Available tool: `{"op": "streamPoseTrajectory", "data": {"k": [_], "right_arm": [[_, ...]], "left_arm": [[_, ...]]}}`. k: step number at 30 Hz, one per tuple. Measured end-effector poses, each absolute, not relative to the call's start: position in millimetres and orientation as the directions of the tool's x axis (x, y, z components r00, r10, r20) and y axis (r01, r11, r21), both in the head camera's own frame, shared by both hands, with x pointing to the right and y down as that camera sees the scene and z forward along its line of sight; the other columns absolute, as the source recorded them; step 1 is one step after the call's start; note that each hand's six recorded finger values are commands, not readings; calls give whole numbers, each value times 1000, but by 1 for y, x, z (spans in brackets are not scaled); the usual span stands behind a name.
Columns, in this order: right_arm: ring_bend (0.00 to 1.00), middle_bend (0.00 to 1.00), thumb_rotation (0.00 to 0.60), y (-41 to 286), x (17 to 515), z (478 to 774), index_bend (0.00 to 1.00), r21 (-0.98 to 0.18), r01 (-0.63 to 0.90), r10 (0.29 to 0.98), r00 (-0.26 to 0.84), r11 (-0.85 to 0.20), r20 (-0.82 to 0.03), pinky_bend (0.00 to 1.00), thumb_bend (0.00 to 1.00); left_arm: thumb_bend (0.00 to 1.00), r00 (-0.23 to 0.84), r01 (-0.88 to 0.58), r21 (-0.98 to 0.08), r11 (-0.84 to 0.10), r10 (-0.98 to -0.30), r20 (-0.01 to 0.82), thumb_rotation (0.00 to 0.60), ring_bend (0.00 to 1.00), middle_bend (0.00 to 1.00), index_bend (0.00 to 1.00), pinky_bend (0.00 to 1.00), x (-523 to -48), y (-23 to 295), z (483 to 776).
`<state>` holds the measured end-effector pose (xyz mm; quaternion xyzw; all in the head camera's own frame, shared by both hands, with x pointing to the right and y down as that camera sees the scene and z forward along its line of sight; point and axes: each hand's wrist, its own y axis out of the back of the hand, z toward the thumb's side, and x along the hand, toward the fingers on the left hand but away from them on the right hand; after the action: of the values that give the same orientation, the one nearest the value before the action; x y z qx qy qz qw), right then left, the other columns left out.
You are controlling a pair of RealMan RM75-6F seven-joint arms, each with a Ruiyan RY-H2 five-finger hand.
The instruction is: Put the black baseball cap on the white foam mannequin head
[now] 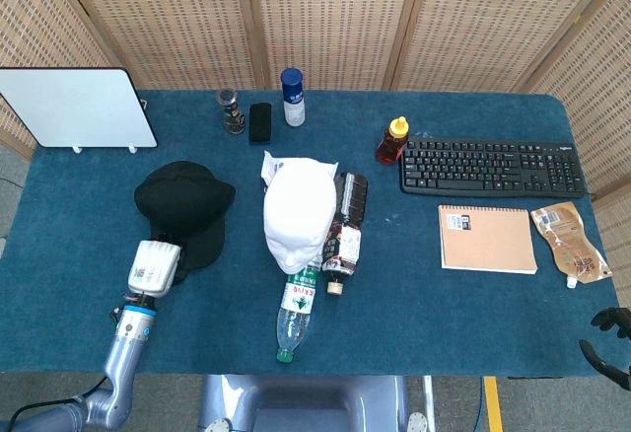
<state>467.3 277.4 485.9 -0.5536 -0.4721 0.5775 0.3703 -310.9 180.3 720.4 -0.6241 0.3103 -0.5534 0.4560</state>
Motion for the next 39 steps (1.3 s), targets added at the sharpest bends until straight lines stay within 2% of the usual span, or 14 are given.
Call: {"op": "streamPoseTrajectory", "data": {"k": [11,17,28,35,37,39], "right_arm": [[563,539,600,278,470,475,498,-962,72,954,-128,-264,-271,595,233],[563,539,600,280,472,471,494,-963,57,953,-140,-263,-268,605,234],[563,539,600,277,477,459,492,-972,30,960,-152,-233,-235,609,233],[563,539,600,277,477,458,492,-974,28,961,-155,-226,-228,609,234],[564,539,600,277,477,458,492,-974,28,961,-155,-226,-228,609,233],[563,539,600,277,477,458,492,-974,29,961,-156,-226,-227,608,233]], "left_arm": [[158,200,99,-937,-334,-916,348,600,462,578,671,692,-294,124,718],[158,167,109,-938,-330,-924,345,600,463,578,671,682,-291,92,725],[158,127,155,-928,-338,-925,358,600,456,576,671,667,-301,66,743],[167,116,155,-928,-339,-927,358,600,421,527,670,622,-305,48,749],[195,113,147,-928,-342,-926,359,600,409,514,663,598,-305,44,751],[263,119,133,-928,-348,-924,363,600,405,507,657,589,-304,43,752]]}}
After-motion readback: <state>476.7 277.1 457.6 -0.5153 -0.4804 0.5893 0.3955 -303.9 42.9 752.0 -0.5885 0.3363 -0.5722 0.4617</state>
